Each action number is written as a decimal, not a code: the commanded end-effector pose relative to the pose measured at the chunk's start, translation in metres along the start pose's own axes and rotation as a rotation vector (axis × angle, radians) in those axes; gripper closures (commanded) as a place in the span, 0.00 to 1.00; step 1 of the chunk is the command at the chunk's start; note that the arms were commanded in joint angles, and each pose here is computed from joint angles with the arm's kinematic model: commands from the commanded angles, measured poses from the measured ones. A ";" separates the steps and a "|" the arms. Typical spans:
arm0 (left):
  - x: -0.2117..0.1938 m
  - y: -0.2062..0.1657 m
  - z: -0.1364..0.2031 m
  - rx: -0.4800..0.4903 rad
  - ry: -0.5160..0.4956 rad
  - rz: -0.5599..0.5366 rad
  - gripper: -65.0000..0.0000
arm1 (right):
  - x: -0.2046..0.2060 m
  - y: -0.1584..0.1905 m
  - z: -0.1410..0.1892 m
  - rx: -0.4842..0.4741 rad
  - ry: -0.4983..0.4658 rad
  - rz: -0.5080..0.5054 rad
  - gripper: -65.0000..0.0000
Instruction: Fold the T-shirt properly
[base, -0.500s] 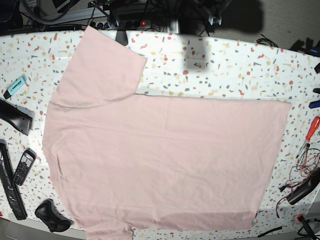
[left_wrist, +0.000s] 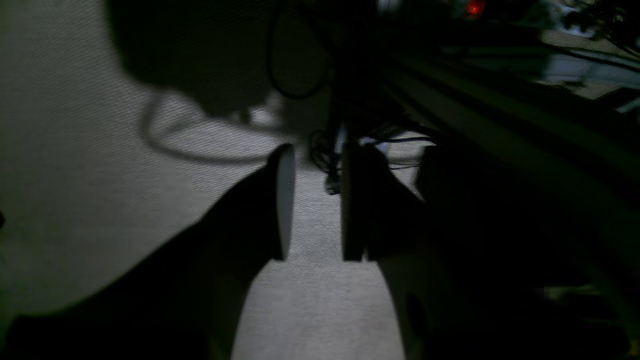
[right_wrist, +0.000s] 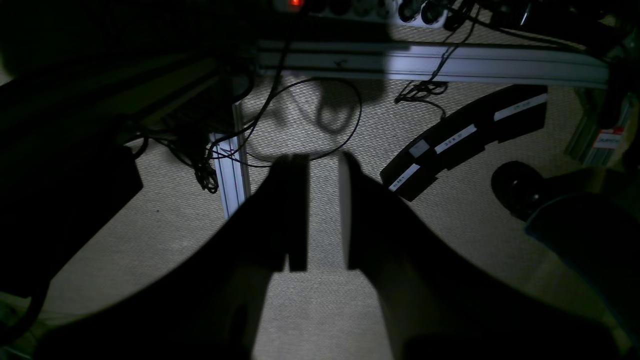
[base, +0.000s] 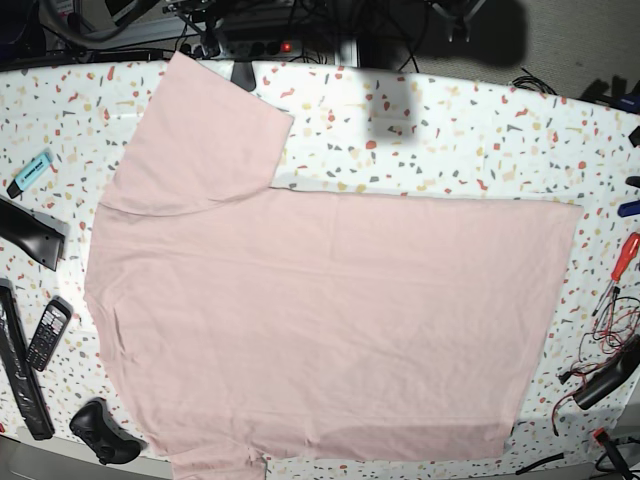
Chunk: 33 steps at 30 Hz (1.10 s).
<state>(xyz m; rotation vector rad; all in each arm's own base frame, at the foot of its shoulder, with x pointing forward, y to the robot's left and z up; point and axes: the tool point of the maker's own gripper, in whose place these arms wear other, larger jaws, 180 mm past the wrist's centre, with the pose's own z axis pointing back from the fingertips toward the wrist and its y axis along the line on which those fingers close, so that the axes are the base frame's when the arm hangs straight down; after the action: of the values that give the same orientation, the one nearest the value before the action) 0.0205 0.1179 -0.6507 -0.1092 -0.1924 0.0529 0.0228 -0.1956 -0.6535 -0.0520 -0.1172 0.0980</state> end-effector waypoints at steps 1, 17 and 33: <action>0.001 0.000 0.000 0.001 -0.005 0.000 0.76 | 0.002 -0.001 0.000 0.002 -0.008 -0.001 0.83; -0.002 0.012 0.012 0.030 -0.023 -0.001 0.76 | -0.028 0.012 0.013 0.035 -0.003 0.017 0.84; -0.031 0.083 0.110 0.148 -0.092 -0.041 0.76 | -0.075 -0.005 0.114 0.128 -0.045 0.063 0.84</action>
<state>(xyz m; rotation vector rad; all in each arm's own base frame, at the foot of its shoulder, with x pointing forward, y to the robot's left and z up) -0.0340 0.2052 -0.5609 0.0372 -0.2713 0.0370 -0.0599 -0.2028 -0.5501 0.0681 -0.1562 0.1704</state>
